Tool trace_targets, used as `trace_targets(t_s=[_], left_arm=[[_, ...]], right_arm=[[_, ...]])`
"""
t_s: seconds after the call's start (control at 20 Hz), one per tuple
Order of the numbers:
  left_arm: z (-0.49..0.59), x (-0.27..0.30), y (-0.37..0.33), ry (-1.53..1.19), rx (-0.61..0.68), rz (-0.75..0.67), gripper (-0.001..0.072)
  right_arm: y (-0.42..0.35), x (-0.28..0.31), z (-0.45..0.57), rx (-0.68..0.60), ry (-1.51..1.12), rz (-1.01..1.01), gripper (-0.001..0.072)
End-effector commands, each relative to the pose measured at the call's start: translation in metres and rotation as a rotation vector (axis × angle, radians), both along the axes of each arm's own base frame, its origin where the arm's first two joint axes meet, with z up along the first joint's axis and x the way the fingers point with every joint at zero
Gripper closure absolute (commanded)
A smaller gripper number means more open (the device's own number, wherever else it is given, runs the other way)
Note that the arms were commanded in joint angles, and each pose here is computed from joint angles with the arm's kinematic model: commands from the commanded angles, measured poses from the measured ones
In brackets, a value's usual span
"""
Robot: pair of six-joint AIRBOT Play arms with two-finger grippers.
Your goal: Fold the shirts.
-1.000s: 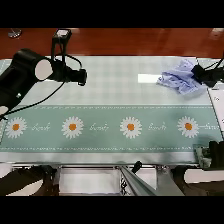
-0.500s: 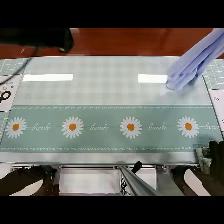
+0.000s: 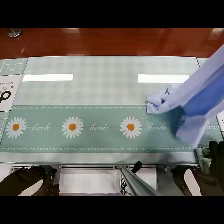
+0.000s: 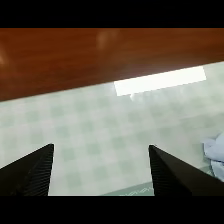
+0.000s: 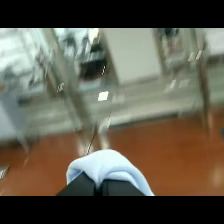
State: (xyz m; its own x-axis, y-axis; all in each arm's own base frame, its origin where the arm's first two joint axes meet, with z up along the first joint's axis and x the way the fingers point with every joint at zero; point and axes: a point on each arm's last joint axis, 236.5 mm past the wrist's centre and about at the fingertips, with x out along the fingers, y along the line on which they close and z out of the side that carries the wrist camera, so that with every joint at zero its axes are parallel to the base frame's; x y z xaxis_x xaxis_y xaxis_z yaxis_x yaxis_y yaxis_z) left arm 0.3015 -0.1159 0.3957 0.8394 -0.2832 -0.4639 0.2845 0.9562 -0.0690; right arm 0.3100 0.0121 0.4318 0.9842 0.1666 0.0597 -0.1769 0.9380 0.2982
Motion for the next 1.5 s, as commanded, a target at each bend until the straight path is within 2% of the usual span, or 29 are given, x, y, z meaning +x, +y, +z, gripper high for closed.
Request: trace_targets(t_s=[0.0,0.2,0.45,0.55,0.7,0.75,0.8,0.85,0.9,1.0,1.1,1.2,1.3,1.35,1.4,1.45], left_arm=[[-0.022,-0.016,0.008,0.104,0.039,0.006,-0.0004],[-0.042,-0.006,0.003,0.156,0.064,0.007,-0.0004],[-0.058,-0.013,0.009,0.223,0.096,0.018,-0.0004],[-0.063,-0.016,0.019,0.248,0.123,0.051,-0.0003],[-0.068,-0.019,0.030,0.271,0.150,0.087,-0.0003],[-0.068,-0.019,0.030,0.272,0.151,0.087,-0.0003],[-0.069,-0.018,0.030,0.273,0.151,0.088,-0.0003],[-0.070,-0.018,0.030,0.276,0.153,0.087,-0.0003],[-0.072,-0.016,0.029,0.282,0.157,0.088,-0.0004],[-0.086,-0.014,0.027,0.315,0.173,0.085,-0.0003],[-0.112,-0.011,0.026,0.380,0.208,0.083,-0.0003],[-0.153,-0.014,0.022,0.486,0.249,0.064,-0.0004],[-0.199,-0.027,0.007,0.608,0.255,0.000,-0.0004],[-0.219,-0.030,-0.001,0.633,0.238,-0.030,-0.0004],[-0.240,-0.032,-0.007,0.649,0.212,-0.034,-0.0004],[-0.262,-0.034,-0.007,0.664,0.196,-0.018,-0.0004]], right_arm=[[0.049,0.008,-0.097,-0.019,0.366,0.244,0.0684],[0.158,0.021,-0.165,0.019,0.502,0.521,0.0684],[0.341,-0.015,-0.281,-0.100,0.701,0.797,0.0684],[0.402,-0.040,-0.328,-0.092,0.772,0.869,0.0683],[0.447,-0.061,-0.387,-0.070,0.865,0.888,0.0682],[0.448,-0.060,-0.399,-0.070,0.891,0.881,0.0659],[0.444,-0.054,-0.402,-0.070,0.899,0.867,0.0504],[0.435,-0.043,-0.400,-0.073,0.893,0.850,0.0318],[0.420,-0.029,-0.393,-0.089,0.876,0.831,0.0268],[0.370,0.001,-0.374,-0.172,0.843,0.770,0.0268],[0.289,0.026,-0.357,-0.327,0.843,0.649,0.0267],[0.163,0.032,-0.349,-0.557,0.944,0.411,0.0268],[0.017,0.013,-0.335,-0.761,1.120,0.056,0.0268],[-0.038,0.000,-0.323,-0.800,1.180,-0.077,0.0270],[-0.076,-0.014,-0.315,-0.773,1.215,-0.151,0.0271],[-0.096,-0.022,-0.310,-0.664,1.215,-0.200,0.0271]])
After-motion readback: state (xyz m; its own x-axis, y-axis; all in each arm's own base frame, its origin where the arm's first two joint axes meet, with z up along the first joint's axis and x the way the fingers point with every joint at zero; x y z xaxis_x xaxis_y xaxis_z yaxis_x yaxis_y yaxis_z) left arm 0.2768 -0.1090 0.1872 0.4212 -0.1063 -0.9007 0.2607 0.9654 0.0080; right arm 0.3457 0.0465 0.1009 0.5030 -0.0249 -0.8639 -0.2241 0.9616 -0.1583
